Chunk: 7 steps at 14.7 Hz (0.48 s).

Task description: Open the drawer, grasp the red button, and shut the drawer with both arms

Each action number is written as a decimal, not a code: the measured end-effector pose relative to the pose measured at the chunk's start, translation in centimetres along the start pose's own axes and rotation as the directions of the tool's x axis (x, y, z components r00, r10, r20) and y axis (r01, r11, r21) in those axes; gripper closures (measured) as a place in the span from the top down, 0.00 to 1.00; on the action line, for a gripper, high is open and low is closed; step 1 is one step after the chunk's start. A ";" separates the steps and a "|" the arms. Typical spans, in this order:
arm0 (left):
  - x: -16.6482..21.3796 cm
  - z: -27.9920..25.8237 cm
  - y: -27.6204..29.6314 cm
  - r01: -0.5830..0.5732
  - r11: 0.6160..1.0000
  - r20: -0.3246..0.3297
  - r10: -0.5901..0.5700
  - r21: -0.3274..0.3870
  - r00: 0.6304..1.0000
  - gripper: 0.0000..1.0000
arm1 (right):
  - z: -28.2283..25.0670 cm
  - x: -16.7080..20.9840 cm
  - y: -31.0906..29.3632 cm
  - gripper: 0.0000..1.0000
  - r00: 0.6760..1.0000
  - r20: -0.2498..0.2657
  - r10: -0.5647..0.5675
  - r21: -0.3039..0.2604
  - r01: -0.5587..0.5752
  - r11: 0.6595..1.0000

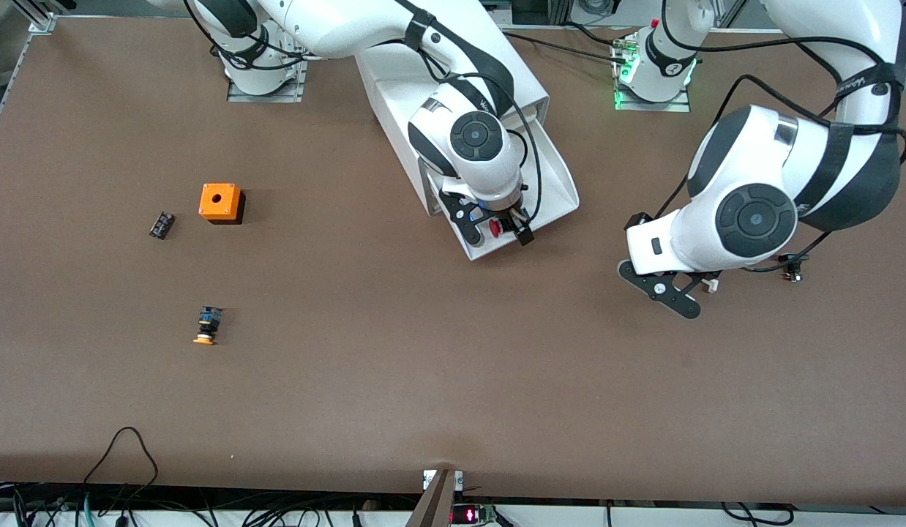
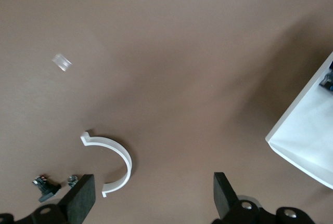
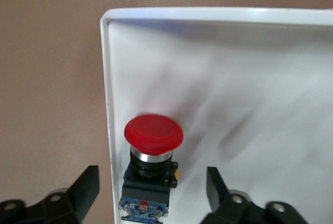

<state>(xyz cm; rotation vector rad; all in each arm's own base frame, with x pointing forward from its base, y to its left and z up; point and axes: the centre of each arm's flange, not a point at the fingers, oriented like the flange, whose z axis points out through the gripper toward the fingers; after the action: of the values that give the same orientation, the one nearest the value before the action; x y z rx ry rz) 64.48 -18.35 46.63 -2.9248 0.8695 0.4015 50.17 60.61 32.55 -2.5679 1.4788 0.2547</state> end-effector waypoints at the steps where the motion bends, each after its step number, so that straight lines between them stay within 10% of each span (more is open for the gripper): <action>1: 0.0 -0.5 -0.6 0.009 1.000 -0.022 -0.009 0.003 1.000 1.00 | 0.0 -0.1 0.0 0.73 1.000 0.000 -0.001 0.000 0.001 1.000; 4: 0.3 -0.9 -1.0 0.016 1.000 -0.063 -0.015 0.011 0.998 1.00 | 0.0 -0.5 0.1 0.43 1.000 0.001 -0.006 0.001 0.006 1.000; 7: 0.3 -0.9 -1.2 0.116 0.993 -0.067 -0.116 0.005 0.991 1.00 | -0.7 -1.4 0.3 0.43 1.000 0.005 -0.018 0.008 0.018 1.000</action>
<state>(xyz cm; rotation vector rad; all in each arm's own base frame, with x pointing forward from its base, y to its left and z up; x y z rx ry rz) 65.59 -17.60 47.43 -2.9776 0.7013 0.2936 49.28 61.48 33.52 -2.5706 1.4514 0.2522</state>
